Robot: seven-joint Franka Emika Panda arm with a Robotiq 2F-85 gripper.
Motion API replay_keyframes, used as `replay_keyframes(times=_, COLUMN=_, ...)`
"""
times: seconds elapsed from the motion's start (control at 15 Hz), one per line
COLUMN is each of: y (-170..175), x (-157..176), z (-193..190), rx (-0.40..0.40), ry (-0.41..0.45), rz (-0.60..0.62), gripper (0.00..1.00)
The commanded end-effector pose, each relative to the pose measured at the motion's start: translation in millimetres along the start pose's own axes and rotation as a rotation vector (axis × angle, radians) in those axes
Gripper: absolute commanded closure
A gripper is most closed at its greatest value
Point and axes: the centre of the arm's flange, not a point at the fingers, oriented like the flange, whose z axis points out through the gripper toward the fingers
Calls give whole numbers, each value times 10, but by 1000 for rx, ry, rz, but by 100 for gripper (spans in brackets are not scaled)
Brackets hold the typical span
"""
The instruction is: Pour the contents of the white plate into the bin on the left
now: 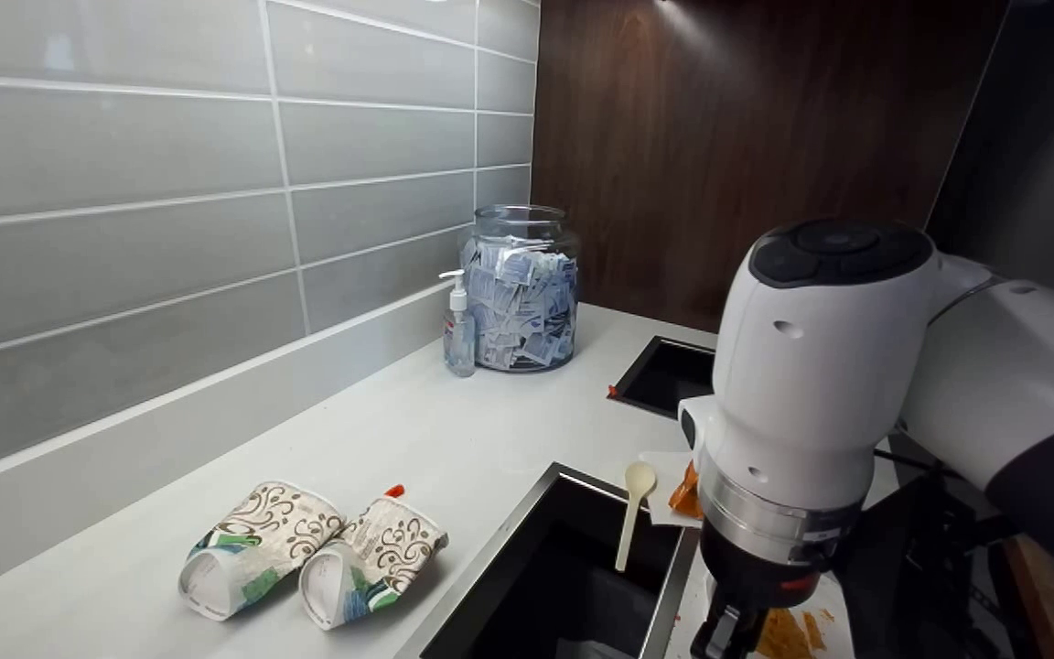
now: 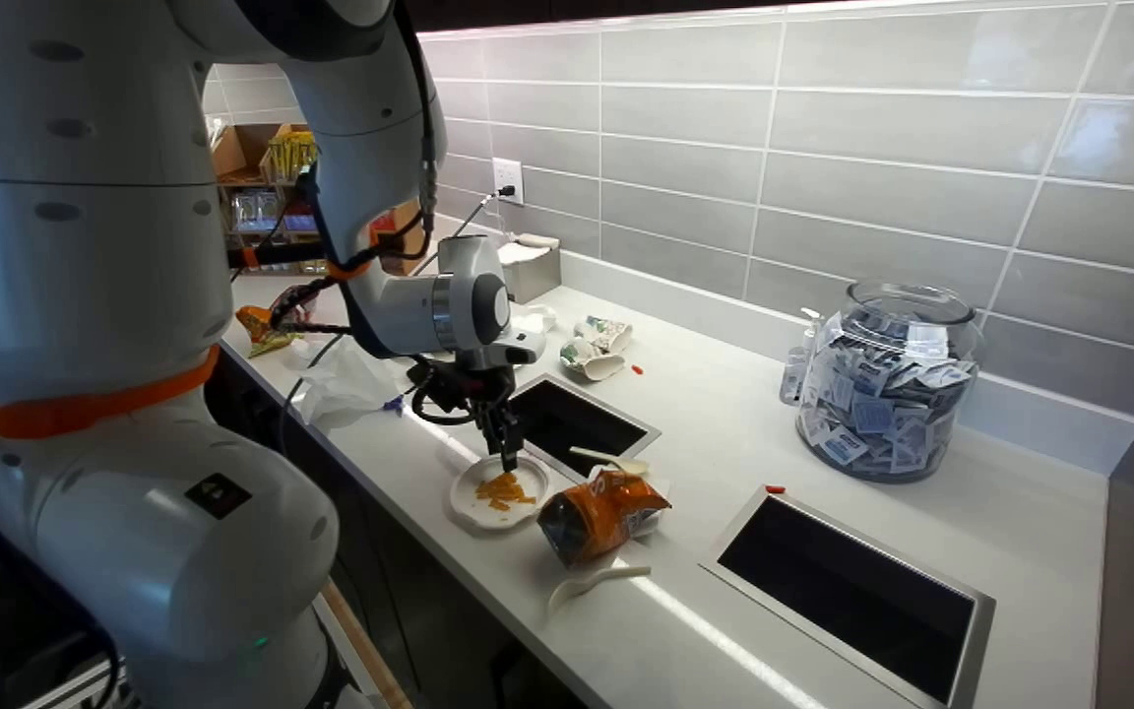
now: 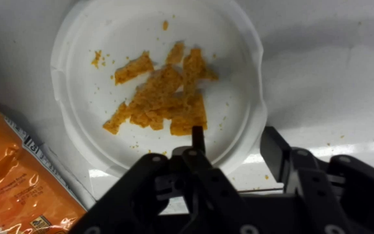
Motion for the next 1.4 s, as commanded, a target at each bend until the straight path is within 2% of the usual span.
replay_keyframes(times=0.0, y=-25, x=-6, z=49, rx=-5, ry=10, rz=6, gripper=58)
replay_keyframes(times=0.07, y=-20, x=-6, z=46, rx=-4, ry=10, rz=7, gripper=58)
replay_keyframes(times=0.33, y=2, x=-10, z=32, rx=-4, ry=12, rz=9, gripper=77)
replay_keyframes(times=0.4, y=5, x=-11, z=29, rx=-3, ry=13, rz=10, gripper=77)
replay_keyframes(times=0.47, y=11, x=-13, z=28, rx=-4, ry=13, rz=11, gripper=82)
replay_keyframes(times=0.53, y=16, x=-13, z=29, rx=-4, ry=13, rz=12, gripper=91)
replay_keyframes(times=0.67, y=26, x=-11, z=23, rx=-3, ry=15, rz=15, gripper=93)
replay_keyframes(times=0.8, y=37, x=-4, z=6, rx=-2, ry=18, rz=18, gripper=100)
replay_keyframes(times=1.33, y=25, x=-22, z=-42, rx=6, ry=24, rz=21, gripper=99)
